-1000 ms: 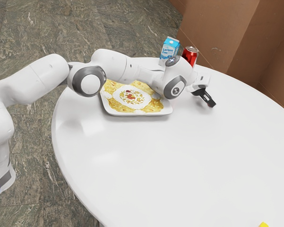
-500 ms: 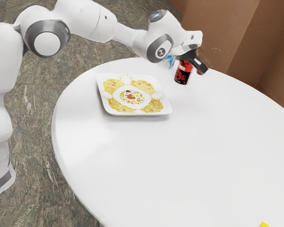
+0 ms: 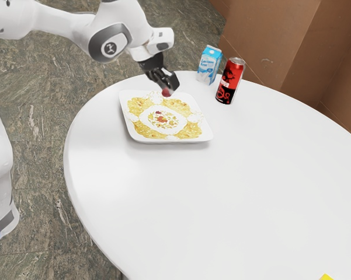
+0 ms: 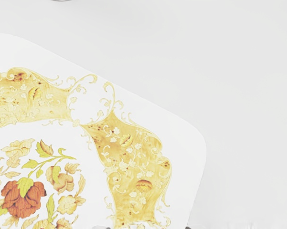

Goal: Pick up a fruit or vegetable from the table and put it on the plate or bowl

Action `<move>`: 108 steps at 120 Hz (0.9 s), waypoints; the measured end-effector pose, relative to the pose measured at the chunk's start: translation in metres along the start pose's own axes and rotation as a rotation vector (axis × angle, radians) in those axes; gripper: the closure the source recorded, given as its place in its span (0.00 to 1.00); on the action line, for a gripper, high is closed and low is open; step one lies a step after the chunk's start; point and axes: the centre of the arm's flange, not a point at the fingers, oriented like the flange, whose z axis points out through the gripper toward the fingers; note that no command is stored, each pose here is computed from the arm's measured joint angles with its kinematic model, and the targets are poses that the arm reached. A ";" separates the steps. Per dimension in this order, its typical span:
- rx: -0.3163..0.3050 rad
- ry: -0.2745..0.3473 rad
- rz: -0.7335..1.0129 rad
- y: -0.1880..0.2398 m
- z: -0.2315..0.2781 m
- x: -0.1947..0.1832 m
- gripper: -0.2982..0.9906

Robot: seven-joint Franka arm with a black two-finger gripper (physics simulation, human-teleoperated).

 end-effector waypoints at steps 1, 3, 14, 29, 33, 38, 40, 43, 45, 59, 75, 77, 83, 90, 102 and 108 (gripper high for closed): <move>0.001 -0.004 -0.005 -0.001 -0.001 -0.002 0.64; 0.005 -0.012 -0.015 -0.002 -0.003 -0.004 0.64; 0.031 -0.062 -0.079 -0.013 0.000 -0.009 0.64; 0.072 -0.161 -0.167 -0.025 0.045 0.030 0.65; 0.075 -0.175 -0.179 -0.025 0.053 0.039 0.65; 0.078 -0.187 -0.190 -0.025 0.059 0.044 0.65; 0.079 -0.190 -0.195 -0.025 0.060 0.045 0.65; 0.081 -0.193 -0.202 -0.025 0.061 0.046 0.65; 0.082 -0.195 -0.206 -0.026 0.062 0.047 0.65; 0.092 -0.210 -0.238 -0.030 0.066 0.048 0.65; 0.089 -0.205 -0.269 -0.035 0.064 0.053 0.41; 0.089 -0.203 -0.271 -0.035 0.063 0.054 0.39; 0.086 -0.195 -0.275 -0.034 0.059 0.056 0.34; 0.074 -0.168 -0.278 -0.030 0.047 0.065 0.31; -0.015 -0.095 -0.280 0.023 0.005 0.098 0.27; -0.080 -0.093 -0.249 0.111 -0.020 0.132 0.26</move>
